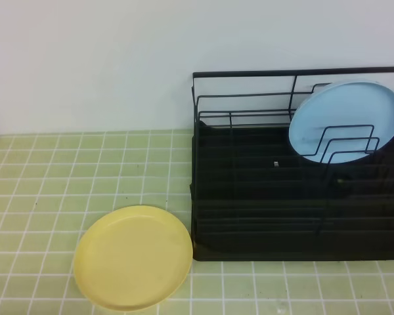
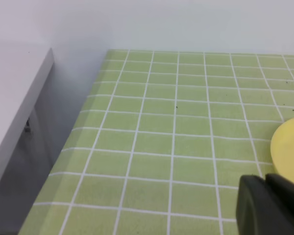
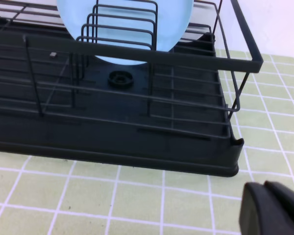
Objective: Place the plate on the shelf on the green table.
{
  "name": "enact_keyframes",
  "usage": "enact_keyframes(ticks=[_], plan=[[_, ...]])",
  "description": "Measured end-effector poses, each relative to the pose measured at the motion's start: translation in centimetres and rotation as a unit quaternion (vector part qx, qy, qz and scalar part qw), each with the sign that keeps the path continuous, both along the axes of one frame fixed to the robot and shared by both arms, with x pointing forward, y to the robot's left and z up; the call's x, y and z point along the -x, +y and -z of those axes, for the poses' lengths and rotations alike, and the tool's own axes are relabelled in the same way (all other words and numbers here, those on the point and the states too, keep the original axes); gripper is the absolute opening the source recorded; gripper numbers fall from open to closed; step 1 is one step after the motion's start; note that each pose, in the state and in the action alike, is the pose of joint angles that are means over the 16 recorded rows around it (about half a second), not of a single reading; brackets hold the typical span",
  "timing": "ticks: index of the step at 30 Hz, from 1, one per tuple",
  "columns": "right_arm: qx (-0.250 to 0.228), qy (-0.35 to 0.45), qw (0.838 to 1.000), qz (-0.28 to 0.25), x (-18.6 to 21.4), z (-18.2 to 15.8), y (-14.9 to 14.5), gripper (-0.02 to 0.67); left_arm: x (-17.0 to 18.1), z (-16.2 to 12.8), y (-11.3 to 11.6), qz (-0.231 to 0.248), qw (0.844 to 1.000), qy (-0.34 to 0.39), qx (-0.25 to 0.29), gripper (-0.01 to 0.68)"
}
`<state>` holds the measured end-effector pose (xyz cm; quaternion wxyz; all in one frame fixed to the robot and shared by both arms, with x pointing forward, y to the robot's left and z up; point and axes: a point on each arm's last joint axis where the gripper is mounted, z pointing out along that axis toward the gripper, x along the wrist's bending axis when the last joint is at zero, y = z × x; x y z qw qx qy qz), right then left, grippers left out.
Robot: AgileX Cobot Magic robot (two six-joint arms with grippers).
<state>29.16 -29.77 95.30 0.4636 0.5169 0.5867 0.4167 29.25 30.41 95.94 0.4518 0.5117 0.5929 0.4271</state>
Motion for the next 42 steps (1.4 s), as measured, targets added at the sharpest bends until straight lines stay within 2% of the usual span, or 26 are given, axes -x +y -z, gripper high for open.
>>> enact_keyframes(ticks=[42], plan=[[0.001,0.0,1.0,0.0,0.0,0.0,0.0,-0.003,0.0,0.0,0.0,0.0,1.0,0.0,0.0,-0.004]])
